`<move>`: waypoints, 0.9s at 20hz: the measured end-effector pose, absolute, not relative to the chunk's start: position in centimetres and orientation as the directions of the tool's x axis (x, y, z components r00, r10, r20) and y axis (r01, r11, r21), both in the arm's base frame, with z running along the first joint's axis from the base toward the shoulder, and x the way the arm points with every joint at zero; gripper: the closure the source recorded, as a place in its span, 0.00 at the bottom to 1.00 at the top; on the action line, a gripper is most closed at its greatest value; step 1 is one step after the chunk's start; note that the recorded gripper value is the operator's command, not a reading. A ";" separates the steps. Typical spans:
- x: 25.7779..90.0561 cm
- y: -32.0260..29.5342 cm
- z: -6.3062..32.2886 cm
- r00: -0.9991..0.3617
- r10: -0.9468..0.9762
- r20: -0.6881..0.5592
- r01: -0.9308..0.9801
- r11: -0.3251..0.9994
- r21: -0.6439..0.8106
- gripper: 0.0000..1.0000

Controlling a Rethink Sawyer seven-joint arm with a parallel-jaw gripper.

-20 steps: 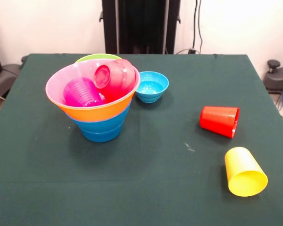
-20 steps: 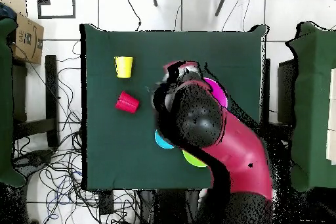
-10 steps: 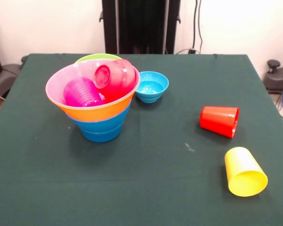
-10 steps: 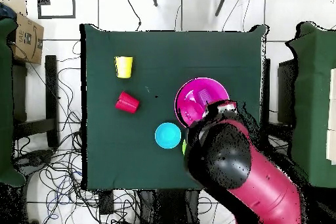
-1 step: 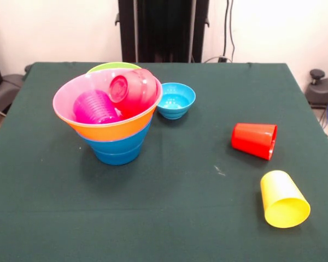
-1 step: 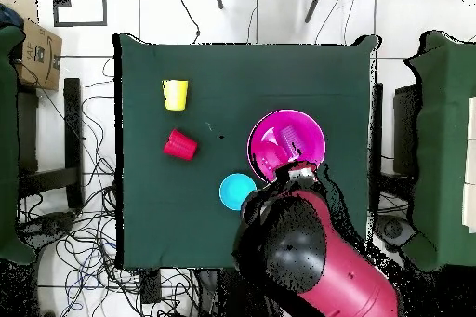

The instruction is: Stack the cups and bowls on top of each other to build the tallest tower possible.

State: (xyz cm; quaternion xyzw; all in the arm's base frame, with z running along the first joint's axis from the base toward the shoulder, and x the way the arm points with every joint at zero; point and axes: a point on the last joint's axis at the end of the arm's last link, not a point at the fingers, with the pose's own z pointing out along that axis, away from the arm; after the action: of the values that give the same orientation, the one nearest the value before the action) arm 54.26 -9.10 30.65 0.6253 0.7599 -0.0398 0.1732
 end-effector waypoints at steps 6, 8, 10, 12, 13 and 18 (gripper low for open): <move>53.7 -8.3 29.8 -0.128 0.937 -0.325 0.965 0.193 0.175 0.00; 53.6 -8.2 29.5 -0.123 0.936 -0.331 0.966 0.190 0.176 0.00; 53.5 -7.8 29.0 -0.120 0.932 -0.343 0.966 0.189 0.174 0.00; 53.6 -7.5 28.7 -0.121 0.928 -0.351 0.966 0.191 0.172 0.00; 53.6 -7.3 28.5 -0.121 0.927 -0.356 0.966 0.192 0.172 0.00; 53.7 -6.0 27.3 -0.127 0.923 -0.364 0.968 0.196 0.158 0.00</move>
State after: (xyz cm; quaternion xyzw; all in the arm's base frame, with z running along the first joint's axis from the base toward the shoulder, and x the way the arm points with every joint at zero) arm 53.67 -5.98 27.33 0.6314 0.7485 -0.0584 0.1941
